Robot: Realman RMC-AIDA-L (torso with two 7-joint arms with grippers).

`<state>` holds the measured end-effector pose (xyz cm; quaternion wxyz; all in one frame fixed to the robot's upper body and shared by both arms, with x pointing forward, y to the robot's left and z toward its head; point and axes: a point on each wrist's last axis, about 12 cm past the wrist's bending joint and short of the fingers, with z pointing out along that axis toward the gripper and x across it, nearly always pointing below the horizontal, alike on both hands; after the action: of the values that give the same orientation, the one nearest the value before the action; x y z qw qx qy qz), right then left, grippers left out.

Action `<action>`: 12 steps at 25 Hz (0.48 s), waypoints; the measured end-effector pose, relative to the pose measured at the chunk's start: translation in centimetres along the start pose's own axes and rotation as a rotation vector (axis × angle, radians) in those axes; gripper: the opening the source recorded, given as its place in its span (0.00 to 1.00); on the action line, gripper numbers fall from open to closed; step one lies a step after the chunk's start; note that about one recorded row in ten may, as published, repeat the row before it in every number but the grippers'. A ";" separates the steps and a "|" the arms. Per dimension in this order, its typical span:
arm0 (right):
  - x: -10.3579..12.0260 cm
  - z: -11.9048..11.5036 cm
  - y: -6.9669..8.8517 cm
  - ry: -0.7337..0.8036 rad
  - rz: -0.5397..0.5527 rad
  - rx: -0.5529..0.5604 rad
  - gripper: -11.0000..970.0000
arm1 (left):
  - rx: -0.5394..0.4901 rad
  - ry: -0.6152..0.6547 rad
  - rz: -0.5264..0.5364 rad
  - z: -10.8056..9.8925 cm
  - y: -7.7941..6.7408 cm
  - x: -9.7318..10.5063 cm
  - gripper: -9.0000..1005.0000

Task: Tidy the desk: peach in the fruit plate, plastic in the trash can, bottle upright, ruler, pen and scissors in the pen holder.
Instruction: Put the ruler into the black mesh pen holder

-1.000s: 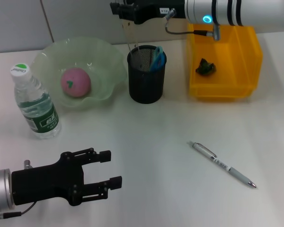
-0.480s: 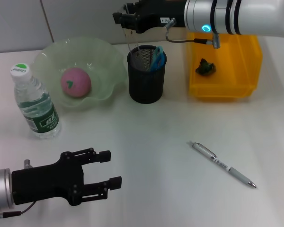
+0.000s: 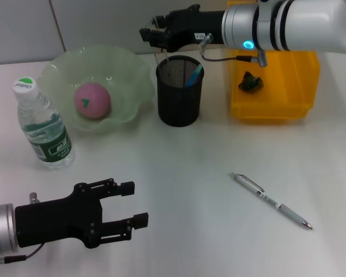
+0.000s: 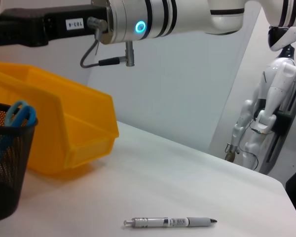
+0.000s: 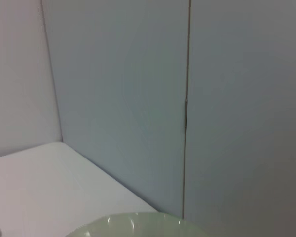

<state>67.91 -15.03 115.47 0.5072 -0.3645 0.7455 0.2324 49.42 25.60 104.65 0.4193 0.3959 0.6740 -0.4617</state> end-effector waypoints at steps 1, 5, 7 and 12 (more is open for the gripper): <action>0.0 0.0 0.0 0.000 0.000 0.000 0.40 | 0.000 0.000 0.000 0.0 0.0 0.0 0.75; 0.1 -0.2 -0.1 -0.003 0.003 0.005 0.40 | -0.004 0.003 0.003 0.1 0.1 0.0 0.75; 0.1 -0.1 -0.1 -0.002 0.003 0.005 0.42 | -0.005 0.004 0.006 0.1 0.1 0.0 0.75; 0.1 -0.2 -0.2 0.000 -0.001 0.014 0.46 | -0.008 0.001 0.011 0.2 0.2 -0.1 0.75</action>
<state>67.95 -15.36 115.41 0.5098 -0.3614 0.7470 0.2270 49.62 25.48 104.64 0.4231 0.3983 0.6737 -0.4564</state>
